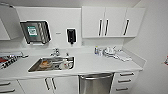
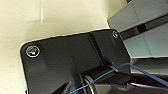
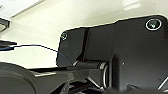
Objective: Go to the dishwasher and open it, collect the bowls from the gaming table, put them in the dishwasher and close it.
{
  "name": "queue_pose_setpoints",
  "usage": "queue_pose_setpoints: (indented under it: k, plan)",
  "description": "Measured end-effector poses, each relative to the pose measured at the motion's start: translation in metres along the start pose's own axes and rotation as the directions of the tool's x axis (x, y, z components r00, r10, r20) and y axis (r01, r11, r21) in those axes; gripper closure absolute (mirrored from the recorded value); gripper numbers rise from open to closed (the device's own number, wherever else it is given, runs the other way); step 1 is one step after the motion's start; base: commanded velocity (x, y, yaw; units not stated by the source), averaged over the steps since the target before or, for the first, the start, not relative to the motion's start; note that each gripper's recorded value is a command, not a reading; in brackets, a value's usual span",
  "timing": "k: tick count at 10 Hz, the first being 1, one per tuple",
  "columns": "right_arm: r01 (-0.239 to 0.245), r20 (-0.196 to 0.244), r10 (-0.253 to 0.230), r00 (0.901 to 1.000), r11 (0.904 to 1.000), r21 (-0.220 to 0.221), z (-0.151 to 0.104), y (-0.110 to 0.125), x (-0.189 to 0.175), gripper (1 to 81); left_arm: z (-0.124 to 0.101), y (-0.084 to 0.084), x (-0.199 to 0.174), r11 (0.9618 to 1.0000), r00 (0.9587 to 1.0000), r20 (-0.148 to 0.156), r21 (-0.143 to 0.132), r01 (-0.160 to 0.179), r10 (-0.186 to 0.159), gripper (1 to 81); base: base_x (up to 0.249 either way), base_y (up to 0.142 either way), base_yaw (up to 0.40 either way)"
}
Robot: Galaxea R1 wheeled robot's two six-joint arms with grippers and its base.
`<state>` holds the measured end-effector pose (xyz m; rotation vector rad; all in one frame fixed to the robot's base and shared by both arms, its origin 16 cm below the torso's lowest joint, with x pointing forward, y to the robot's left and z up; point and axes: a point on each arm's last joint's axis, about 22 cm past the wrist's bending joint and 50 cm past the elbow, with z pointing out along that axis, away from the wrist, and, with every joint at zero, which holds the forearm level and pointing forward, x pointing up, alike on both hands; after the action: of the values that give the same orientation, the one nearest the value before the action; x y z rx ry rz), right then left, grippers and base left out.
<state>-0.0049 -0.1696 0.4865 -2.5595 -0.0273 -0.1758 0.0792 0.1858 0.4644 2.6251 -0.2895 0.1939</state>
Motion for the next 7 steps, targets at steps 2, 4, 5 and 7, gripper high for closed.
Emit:
queue_pose_setpoints:
  k: [2, 4, 5, 7]
  plan:
    - [-0.001, 0.003, 0.001, 1.0, 1.0, 0.001, 0.0, -0.0006, -0.0024, 1.0, -0.0008, -0.0011, -0.0017, 1.0, 1.0, 0.001, 0.002, 0.0, 0.0, 1.0, 0.104, 0.0, 0.0]
    - [-0.001, 0.002, 0.001, 1.0, 1.0, -0.001, -0.0005, 0.0007, -0.0021, 1.0, -0.0005, -0.0003, -0.002, 1.0, 1.0, 0.002, 0.001, 0.001, -0.001, 1.0, 0.104, 0.0, 0.0]
    - [-0.001, 0.003, 0.001, 1.0, 1.0, -0.001, -0.0006, 0.0007, -0.0025, 1.0, 0.0, 0.0008, -0.0018, 1.0, 1.0, 0.001, -0.001, 0.001, -0.001, 1.0, 0.104, 0.062, 0.0]
    - [-0.001, 0.003, 0.001, 1.0, 1.0, -0.004, -0.0013, 0.0022, -0.0022, 1.0, 0.0002, 0.002, -0.0012, 1.0, 1.0, 0.0, -0.003, 0.001, -0.001, 1.0, 0.104, 0.063, 0.0]
